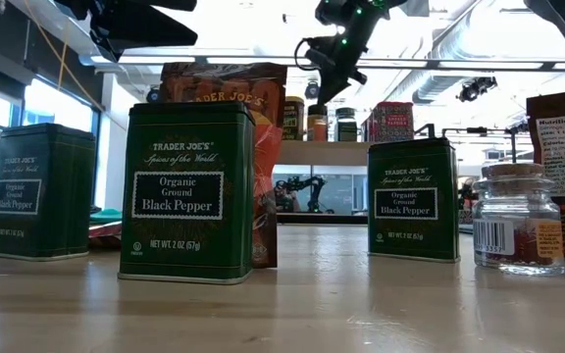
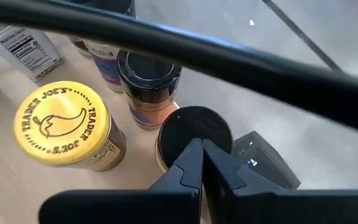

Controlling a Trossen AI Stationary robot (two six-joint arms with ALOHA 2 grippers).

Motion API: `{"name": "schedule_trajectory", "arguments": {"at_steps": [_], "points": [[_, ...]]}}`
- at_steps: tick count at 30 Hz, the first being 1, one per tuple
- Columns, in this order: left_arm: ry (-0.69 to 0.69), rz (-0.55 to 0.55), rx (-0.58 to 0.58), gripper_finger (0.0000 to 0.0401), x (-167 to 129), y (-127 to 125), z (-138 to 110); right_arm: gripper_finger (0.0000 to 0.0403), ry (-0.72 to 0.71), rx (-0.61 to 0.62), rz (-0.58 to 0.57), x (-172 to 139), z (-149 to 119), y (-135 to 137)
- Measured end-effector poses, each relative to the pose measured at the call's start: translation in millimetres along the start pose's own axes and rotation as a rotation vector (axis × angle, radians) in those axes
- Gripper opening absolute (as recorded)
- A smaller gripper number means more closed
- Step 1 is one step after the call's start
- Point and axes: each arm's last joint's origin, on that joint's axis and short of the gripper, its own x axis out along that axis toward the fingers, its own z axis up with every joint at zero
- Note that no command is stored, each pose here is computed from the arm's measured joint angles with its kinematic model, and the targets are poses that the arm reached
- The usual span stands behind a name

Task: Shelf spices
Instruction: Put the black seasoning bottle on the shelf, then put the brown seasoning bottle on the shelf

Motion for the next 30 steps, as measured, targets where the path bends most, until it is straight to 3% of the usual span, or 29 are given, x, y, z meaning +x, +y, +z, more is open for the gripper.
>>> {"name": "schedule_trajectory", "arguments": {"at_steps": [8, 14, 17, 19, 24, 30], "points": [[0.000, 0.000, 0.000, 0.0215, 0, 0, 0, 0.0000, -0.140, -0.075, 0.000, -59, 8, 14], [0.000, -0.003, -0.007, 0.0215, -1, -1, 0, 0.0000, -0.197, -0.195, 0.073, -122, -6, 52], [0.000, -0.010, -0.007, 0.0215, -2, -2, -1, 0.0000, -0.159, -0.357, 0.141, -150, -24, 79], [-0.001, -0.017, -0.007, 0.0215, -3, -3, -1, 0.0000, -0.137, -0.402, 0.190, -167, -37, 94], [-0.003, -0.032, -0.012, 0.0215, -7, -7, -2, 0.0000, -0.116, -0.419, 0.278, -192, -75, 133], [-0.002, -0.040, -0.012, 0.0215, -8, -8, -2, 0.0000, -0.090, -0.375, 0.313, -188, -144, 181]]}}
